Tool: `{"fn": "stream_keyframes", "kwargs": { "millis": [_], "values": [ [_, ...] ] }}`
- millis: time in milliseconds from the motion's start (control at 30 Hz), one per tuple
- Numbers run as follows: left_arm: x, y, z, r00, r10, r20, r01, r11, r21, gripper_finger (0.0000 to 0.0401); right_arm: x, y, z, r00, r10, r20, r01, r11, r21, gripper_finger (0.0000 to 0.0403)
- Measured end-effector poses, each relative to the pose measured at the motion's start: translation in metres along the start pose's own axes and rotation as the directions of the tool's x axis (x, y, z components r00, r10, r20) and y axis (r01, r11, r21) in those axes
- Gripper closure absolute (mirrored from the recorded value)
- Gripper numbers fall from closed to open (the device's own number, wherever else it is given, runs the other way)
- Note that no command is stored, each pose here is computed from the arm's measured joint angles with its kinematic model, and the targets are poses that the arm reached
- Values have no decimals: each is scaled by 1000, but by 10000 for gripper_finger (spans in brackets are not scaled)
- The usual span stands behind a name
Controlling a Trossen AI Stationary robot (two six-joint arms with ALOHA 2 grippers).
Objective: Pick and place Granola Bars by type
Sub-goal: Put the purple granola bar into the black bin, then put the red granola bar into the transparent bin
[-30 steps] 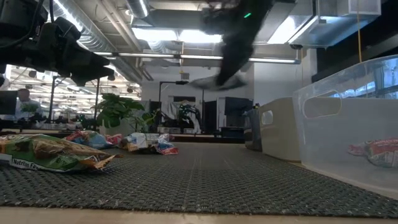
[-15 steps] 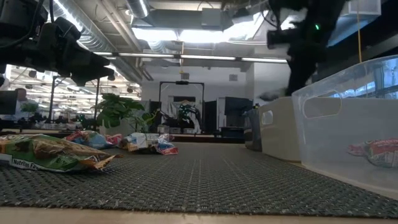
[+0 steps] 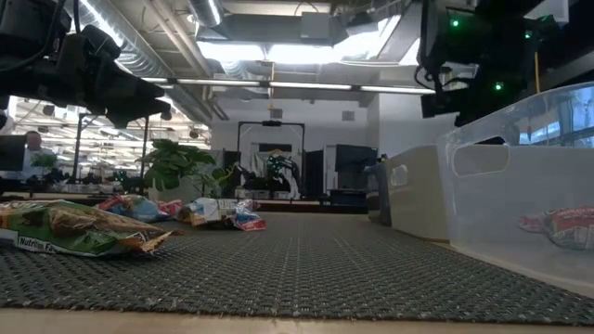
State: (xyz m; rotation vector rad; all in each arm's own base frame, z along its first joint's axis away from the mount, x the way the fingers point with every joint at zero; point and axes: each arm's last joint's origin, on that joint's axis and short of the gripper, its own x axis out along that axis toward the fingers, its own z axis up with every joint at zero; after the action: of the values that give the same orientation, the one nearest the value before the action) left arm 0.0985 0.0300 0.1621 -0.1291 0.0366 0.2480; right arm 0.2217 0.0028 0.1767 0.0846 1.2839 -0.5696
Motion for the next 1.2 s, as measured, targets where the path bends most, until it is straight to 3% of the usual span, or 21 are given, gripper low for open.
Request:
{"fn": "stream_keyframes", "kwargs": {
  "millis": [133,267,400,767,967,1200],
  "values": [
    [0,0,0,1000,0,0,0,1000,-1,169,3,-3,-1,1000,-19,-4,19,999,45,312],
    [0,0,0,1000,0,0,0,1000,-1,170,4,-9,3,993,-112,43,107,989,105,284],
    [0,0,0,1000,0,2,0,1000,1,169,5,-10,5,992,-110,55,107,993,56,269],
    [-1,1,10,992,65,105,-65,998,1,170,5,-10,6,993,-102,56,91,983,158,228],
    [-1,1,13,988,63,141,-63,998,-1,169,5,-10,4,996,-79,28,77,993,91,201],
    [-1,0,12,991,36,129,-25,996,-85,169,-6,-11,6,995,-40,94,29,992,119,199]
  ]
}}
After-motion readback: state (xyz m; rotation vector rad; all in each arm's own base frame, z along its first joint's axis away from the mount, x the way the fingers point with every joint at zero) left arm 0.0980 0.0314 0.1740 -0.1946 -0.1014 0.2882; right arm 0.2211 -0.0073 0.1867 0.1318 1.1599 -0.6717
